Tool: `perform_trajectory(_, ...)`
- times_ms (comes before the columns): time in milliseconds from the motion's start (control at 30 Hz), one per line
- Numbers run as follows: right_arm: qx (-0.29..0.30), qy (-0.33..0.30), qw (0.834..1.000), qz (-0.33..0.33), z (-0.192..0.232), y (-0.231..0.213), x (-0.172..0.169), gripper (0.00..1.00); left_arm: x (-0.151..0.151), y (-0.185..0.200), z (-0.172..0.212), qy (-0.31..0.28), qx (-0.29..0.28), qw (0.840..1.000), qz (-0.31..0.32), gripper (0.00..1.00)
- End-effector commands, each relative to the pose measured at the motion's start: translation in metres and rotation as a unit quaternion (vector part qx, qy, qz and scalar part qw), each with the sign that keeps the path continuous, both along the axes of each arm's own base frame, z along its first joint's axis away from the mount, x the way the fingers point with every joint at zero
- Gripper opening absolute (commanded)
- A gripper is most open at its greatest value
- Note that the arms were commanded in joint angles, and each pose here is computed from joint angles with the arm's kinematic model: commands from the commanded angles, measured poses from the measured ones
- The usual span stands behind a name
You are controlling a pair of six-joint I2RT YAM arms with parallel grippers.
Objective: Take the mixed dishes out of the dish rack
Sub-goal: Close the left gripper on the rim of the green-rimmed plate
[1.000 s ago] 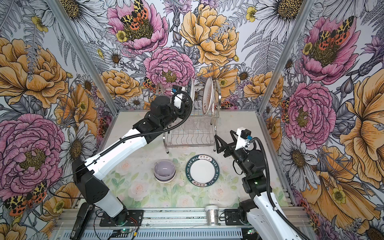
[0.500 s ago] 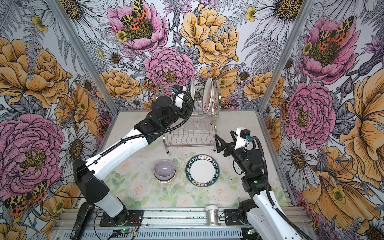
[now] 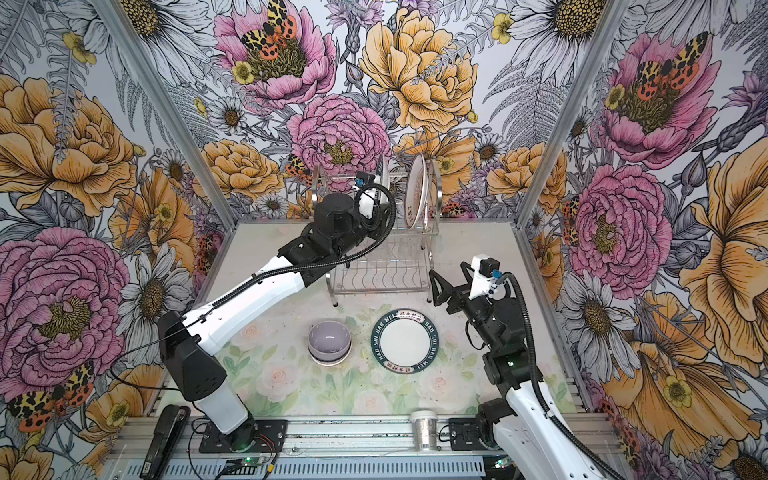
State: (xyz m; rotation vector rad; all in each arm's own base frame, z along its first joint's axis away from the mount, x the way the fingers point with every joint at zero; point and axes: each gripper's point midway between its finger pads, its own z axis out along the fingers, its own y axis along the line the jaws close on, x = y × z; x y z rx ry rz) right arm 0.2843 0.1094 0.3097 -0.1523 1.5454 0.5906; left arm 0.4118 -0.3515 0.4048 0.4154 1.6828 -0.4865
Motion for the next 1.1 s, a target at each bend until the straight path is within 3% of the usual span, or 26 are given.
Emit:
perform_trajectory(0,-0.009,-0.021,1.000,-0.003,0.015,-0.001,-0.003,1.00,-0.001,0.007,0.012,-0.008,-0.010,1.000,0.018,0.26)
perform_trajectory(167,-0.010,-0.020,1.000,-0.004,0.014,-0.001,-0.002,1.00,-0.001,0.007,0.012,-0.006,-0.016,1.000,0.019,0.20)
perform_trajectory(1067,-0.011,-0.013,1.000,-0.002,0.008,0.001,0.001,1.00,-0.010,0.010,0.016,-0.011,-0.028,0.999,0.035,0.07)
